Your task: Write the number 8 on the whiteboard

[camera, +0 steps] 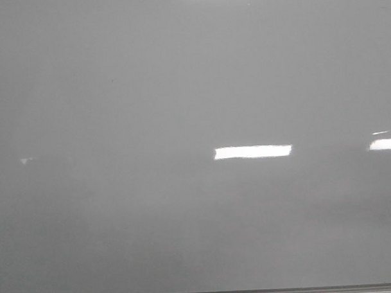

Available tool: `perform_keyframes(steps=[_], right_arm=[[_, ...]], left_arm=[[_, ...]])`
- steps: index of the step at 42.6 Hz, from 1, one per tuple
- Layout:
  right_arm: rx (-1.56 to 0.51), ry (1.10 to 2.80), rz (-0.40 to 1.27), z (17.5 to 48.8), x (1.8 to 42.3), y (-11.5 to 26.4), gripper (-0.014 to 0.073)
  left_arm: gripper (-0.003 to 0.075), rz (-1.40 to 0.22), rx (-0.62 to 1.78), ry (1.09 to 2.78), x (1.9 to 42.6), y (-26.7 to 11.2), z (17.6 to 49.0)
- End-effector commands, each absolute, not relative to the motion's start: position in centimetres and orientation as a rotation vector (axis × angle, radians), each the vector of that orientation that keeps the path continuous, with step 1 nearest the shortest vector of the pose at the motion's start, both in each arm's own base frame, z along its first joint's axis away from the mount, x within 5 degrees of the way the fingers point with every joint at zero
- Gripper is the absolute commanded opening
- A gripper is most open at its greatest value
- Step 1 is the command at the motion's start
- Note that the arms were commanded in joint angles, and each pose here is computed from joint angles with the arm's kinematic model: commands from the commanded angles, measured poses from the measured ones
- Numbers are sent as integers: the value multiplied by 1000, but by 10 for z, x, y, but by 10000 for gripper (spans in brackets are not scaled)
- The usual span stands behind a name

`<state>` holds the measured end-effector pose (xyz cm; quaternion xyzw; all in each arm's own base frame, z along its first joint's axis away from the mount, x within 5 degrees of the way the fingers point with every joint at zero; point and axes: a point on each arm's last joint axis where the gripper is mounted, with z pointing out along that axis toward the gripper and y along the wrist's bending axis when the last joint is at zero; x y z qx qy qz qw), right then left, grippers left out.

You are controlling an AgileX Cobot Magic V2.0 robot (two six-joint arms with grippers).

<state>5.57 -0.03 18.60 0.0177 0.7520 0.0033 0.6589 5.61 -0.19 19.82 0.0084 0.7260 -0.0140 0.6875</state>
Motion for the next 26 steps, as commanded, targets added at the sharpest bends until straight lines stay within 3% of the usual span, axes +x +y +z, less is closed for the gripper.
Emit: perform_keyframes(steps=[1,15,26], right_arm=[[31,1610,-6,195,55,-1,-68],[31,1609,-6,195,55,-1,-68],[36,1519,-10,205,55,-1,-68]], left_arm=[[-21,-36,9,1536,56,-2,203],[-21,-36,9,1536,56,-2,203],[-21,-35,6,1416,55,-1,214]])
